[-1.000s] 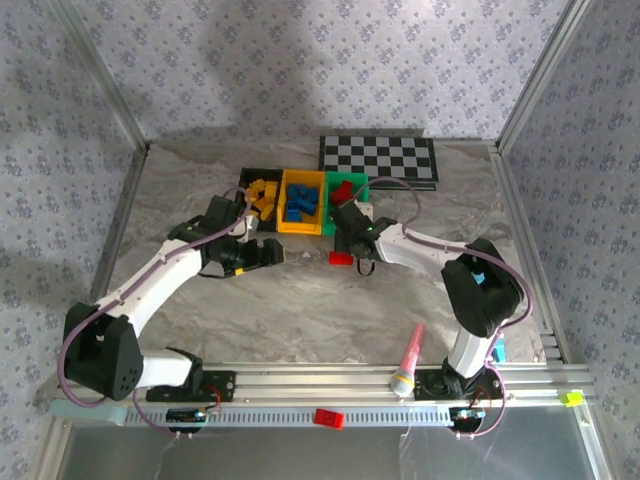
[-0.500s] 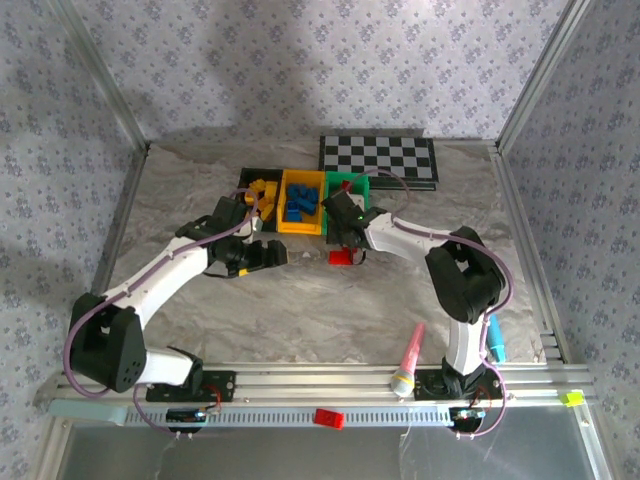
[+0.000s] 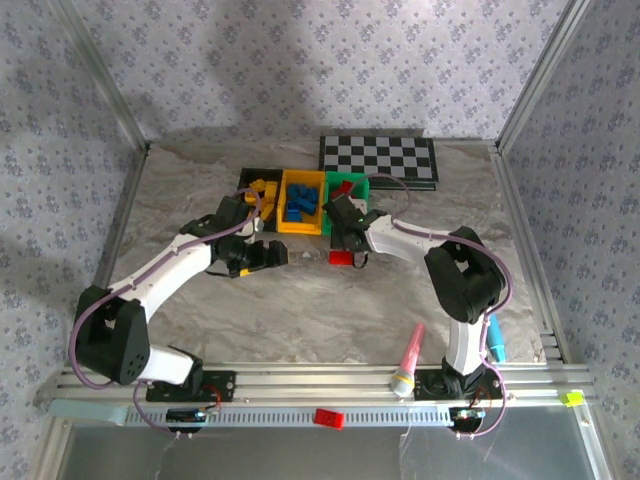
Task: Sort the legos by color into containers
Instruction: Pick up the lego from the center of the table.
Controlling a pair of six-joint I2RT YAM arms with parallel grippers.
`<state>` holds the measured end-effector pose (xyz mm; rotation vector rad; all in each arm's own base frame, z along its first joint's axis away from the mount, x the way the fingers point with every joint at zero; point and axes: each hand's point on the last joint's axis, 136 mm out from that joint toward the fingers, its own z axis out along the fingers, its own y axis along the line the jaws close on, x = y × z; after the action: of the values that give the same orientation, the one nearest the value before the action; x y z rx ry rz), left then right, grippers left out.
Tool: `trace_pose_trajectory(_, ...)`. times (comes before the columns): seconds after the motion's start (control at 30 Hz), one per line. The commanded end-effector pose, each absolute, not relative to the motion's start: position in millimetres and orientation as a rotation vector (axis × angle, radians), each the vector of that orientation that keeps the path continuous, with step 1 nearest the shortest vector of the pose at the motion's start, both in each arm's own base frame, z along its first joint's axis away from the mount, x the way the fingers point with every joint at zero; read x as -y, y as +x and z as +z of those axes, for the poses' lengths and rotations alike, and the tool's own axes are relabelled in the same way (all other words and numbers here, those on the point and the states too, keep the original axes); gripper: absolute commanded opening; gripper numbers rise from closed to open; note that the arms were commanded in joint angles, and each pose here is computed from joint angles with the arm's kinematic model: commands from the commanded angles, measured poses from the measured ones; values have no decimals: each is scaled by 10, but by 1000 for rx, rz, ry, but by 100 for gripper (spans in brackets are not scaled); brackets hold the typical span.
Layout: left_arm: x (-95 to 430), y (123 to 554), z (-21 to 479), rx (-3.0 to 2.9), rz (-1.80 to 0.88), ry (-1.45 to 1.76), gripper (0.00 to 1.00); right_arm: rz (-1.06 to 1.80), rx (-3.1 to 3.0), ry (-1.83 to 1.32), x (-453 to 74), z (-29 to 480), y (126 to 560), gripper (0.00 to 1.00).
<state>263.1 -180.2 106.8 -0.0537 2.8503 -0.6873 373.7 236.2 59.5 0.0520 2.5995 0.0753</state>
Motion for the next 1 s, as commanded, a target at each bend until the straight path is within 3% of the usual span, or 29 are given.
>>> trace_pose_trajectory(0.0, 1865, 2716, 1188, -2815, -706, -20, 94, 4, -2635, 52, -2273, 434, 3712, 60)
trace_pose_trajectory(0.27, 1845, 2691, 1195, -2816, -697, -16, 94, -20, -2661, 41, -2328, 262, 3753, 56)
trace_pose_trajectory(0.57, 1855, 2685, 1163, -2824, -702, -20, 94, -31, -2635, 29, -2293, 349, 3720, 37)
trace_pose_trajectory(0.97, 1890, 2702, 1118, -2834, -715, -22, 94, -16, -2566, 4, -2322, 684, 3605, 36)
